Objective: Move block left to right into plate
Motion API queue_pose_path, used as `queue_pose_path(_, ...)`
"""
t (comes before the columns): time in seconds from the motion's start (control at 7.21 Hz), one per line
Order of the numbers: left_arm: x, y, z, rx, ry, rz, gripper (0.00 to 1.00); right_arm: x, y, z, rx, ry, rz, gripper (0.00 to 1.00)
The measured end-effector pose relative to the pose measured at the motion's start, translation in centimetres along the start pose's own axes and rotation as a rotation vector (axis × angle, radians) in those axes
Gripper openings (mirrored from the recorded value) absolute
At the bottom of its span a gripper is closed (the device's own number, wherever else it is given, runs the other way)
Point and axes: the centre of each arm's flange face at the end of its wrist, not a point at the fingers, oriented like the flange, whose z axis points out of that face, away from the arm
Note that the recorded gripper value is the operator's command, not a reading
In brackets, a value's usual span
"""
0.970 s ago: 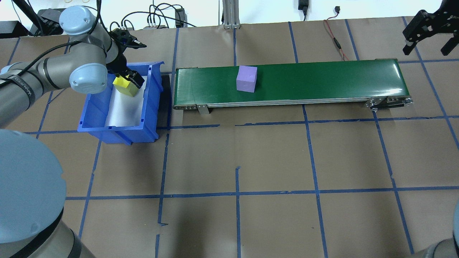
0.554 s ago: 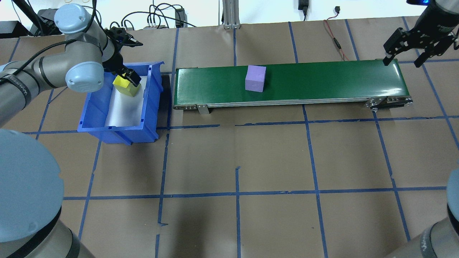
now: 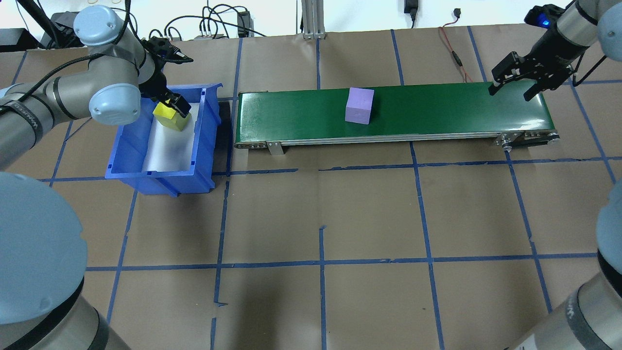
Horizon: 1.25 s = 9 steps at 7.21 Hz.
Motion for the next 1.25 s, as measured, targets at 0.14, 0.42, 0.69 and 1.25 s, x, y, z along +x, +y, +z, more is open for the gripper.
queue_pose_path(0.14, -0.1, 0.0, 0.0, 0.0, -0.001, -0.001, 1.0, -0.1, -0.4, 0.8, 0.021, -0.039, -0.007, 0.94)
queue_pose_path(0.42, -0.3, 0.2, 0.2, -0.002, 0.0, -0.004, 1.0, -0.2, -0.4, 2.1, 0.051, -0.078, -0.039, 0.99)
queue_pose_path(0.69, -0.4, 0.3, 0.3, -0.005, 0.001, -0.007, 1.0, -0.2, 0.0, 3.1, 0.056, -0.092, -0.039, 1.0)
queue_pose_path(1.25, -0.2, 0.6, 2.5, -0.03, 0.025, -0.011, 0.62, -0.4, 0.1, 2.9, 0.058, -0.092, 0.004, 1.0)
